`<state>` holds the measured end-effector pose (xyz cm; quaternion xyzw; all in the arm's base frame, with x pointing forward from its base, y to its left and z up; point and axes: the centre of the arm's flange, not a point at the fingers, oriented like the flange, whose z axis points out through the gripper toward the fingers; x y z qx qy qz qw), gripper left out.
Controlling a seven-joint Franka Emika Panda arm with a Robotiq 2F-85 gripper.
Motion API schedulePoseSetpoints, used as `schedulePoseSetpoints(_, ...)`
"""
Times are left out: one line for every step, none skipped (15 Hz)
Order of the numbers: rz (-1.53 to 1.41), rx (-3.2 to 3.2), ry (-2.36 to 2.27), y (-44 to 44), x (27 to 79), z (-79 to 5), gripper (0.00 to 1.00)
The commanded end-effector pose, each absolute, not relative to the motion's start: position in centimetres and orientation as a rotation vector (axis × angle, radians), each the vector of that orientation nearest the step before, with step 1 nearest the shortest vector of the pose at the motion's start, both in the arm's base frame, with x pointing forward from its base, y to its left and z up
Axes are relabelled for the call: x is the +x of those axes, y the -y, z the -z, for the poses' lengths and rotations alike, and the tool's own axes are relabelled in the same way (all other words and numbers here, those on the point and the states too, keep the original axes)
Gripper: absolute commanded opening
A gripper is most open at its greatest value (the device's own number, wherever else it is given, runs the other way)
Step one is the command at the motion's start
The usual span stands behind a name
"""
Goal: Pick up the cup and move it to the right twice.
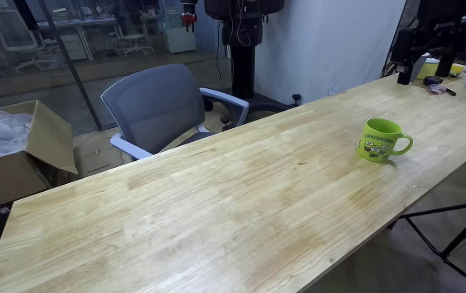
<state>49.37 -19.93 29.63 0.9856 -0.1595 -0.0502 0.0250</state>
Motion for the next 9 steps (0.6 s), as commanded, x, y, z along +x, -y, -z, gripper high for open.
schedulePoseSetpoints(0.096,3.048,0.477,20.5,49.3,-28.1,1.0)
schedulePoseSetpoints(0.081,3.051,0.471,20.5,49.3,-27.8,1.0)
schedulePoseSetpoints(0.073,3.055,0.462,20.6,49.3,-27.5,1.0)
schedulePoseSetpoints(0.056,3.059,0.452,20.7,49.4,-27.2,1.0)
schedulePoseSetpoints(0.039,3.065,0.444,20.8,49.3,-26.9,1.0)
schedulePoseSetpoints(0.016,3.078,0.429,20.9,49.3,-26.7,1.0)
schedulePoseSetpoints(0.0,3.087,0.416,21.0,49.3,-26.5,1.0)
schedulePoseSetpoints(-0.011,3.107,0.402,21.1,49.2,-26.2,1.0)
schedulePoseSetpoints(-0.023,3.123,0.389,21.2,49.2,-25.9,1.0)
